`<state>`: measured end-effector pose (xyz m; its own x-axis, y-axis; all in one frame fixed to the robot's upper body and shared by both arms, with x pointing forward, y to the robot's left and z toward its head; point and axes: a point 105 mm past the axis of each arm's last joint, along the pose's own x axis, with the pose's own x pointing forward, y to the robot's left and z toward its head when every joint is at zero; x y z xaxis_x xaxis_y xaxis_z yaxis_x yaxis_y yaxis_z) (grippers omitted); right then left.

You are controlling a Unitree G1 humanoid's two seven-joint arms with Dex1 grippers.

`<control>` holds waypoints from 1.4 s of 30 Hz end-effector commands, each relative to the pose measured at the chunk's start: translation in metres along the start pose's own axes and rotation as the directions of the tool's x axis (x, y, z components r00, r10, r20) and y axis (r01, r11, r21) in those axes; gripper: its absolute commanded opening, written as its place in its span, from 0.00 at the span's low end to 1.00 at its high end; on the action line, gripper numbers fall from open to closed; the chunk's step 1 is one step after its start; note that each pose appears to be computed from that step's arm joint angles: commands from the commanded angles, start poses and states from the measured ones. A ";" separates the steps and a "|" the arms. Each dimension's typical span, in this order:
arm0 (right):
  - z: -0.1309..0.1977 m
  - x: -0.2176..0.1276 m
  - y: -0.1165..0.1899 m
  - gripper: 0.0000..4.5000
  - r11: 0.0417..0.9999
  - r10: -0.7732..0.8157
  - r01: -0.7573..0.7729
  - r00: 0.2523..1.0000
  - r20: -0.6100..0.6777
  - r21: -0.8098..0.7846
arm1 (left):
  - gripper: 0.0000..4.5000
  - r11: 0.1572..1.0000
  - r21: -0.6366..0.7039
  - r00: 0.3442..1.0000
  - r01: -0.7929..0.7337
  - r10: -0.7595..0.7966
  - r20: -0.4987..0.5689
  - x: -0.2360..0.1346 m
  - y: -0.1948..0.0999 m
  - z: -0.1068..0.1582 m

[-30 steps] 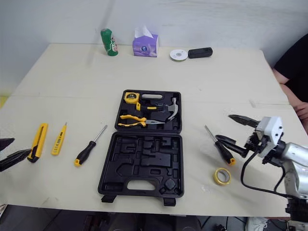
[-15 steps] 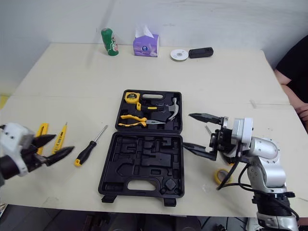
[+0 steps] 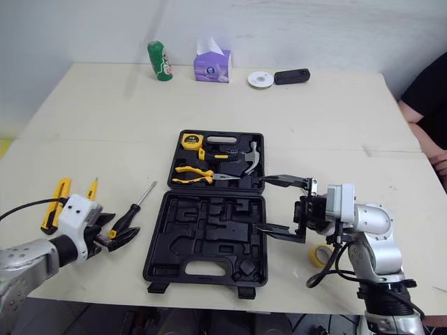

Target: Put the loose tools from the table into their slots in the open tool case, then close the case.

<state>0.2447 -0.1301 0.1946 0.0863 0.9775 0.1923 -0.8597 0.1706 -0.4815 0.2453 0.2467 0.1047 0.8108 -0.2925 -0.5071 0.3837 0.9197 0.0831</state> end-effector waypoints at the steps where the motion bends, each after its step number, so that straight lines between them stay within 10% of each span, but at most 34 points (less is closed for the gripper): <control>1: 0.010 0.003 -0.001 1.00 0.999 0.001 -0.001 1.000 0.005 -0.037 | 0.63 1.000 0.007 0.997 -0.013 0.014 -0.071 -0.001 0.003 -0.012; 6: 0.009 0.002 -0.005 1.00 0.998 -0.021 0.021 1.000 -0.011 -0.052 | 0.24 1.000 0.001 0.998 -0.002 0.002 -0.064 0.000 0.006 -0.008; 15: 0.002 -0.011 -0.010 1.00 0.996 -0.071 0.068 0.996 -0.057 -0.061 | 0.24 0.998 -0.048 0.992 -0.028 0.033 0.119 0.000 0.025 0.031; 24: 0.007 -0.025 -0.017 1.00 0.983 -0.161 0.150 0.981 -0.112 -0.105 | 0.24 0.951 0.238 0.920 0.199 -0.265 0.288 -0.010 -0.001 0.117; 31: 0.024 -0.006 -0.035 1.00 0.969 -0.201 0.184 0.975 -0.095 -0.167 | 0.24 0.681 0.588 0.814 0.435 -0.577 0.066 0.008 -0.053 0.145; 42: 0.033 0.011 -0.040 1.00 0.960 -0.239 0.219 0.965 -0.105 -0.175 | 0.24 0.414 0.733 0.790 0.540 -0.550 -0.272 0.043 -0.086 0.140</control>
<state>0.2699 -0.1392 0.2351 0.3635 0.9081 0.2077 -0.7329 0.4164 -0.5381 0.3109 0.1301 0.1966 0.3368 -0.6987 -0.6311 0.9305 0.1447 0.3364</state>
